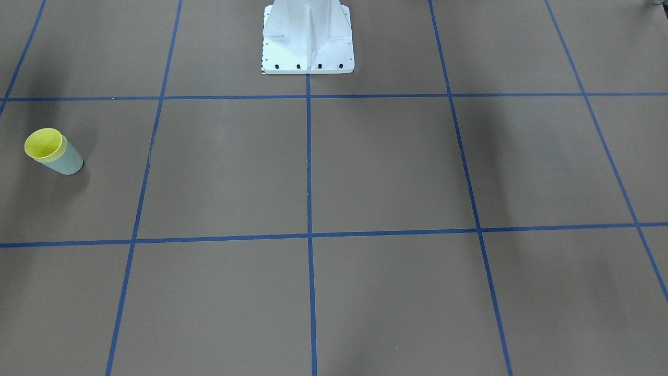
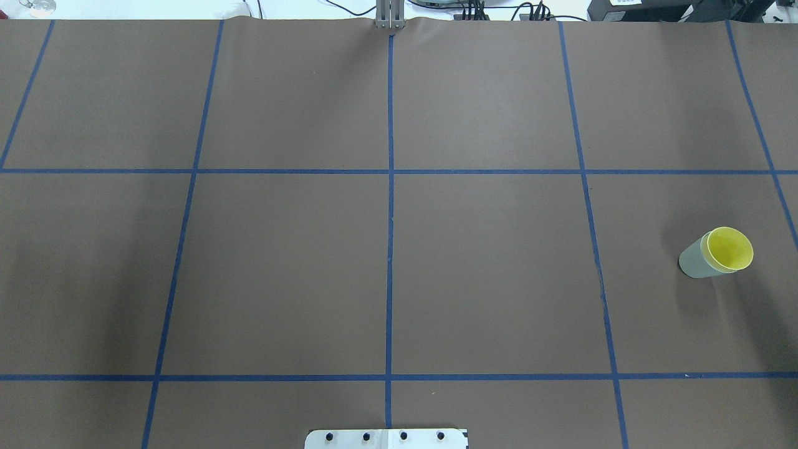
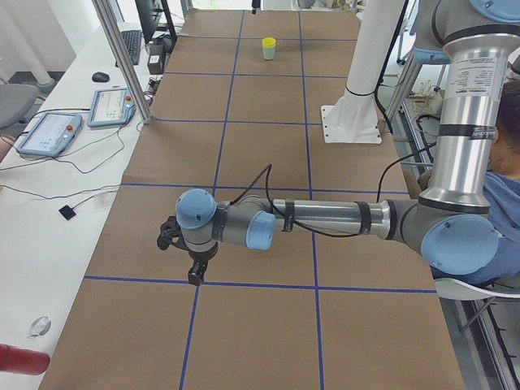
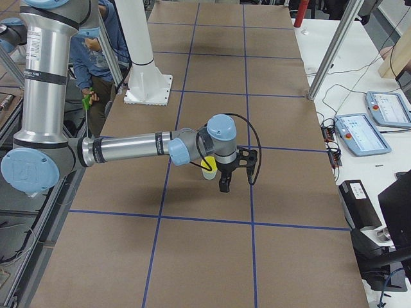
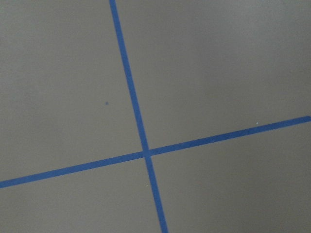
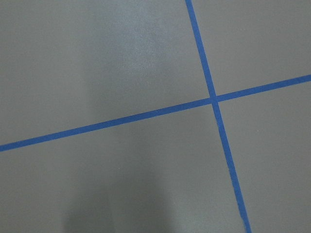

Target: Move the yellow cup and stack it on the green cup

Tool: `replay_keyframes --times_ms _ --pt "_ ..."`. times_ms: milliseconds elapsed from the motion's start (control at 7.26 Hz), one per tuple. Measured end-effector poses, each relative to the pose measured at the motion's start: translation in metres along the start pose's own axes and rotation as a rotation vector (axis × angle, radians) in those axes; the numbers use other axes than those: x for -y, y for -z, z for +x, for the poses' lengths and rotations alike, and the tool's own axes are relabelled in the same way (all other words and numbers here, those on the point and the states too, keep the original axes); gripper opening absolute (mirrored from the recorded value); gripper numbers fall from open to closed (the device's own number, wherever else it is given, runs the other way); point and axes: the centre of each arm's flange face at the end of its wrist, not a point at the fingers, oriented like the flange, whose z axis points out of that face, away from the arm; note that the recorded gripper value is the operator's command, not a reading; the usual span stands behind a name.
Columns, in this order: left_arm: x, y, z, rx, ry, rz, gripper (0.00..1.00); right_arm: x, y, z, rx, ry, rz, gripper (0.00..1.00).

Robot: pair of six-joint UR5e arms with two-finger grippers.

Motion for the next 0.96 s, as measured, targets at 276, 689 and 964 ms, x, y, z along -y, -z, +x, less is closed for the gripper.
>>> replay_keyframes --times_ms 276,689,964 --pt "-0.020 -0.011 -0.018 0.094 0.025 -0.053 1.00 0.008 0.001 0.002 -0.036 0.097 -0.035 1.00" --pt "-0.023 0.005 0.003 0.105 0.209 -0.013 1.00 0.020 0.005 -0.001 -0.088 0.216 -0.083 1.00" --pt "-0.027 0.000 0.014 0.081 0.229 -0.022 1.00 0.021 0.006 -0.002 -0.084 0.223 -0.089 1.00"
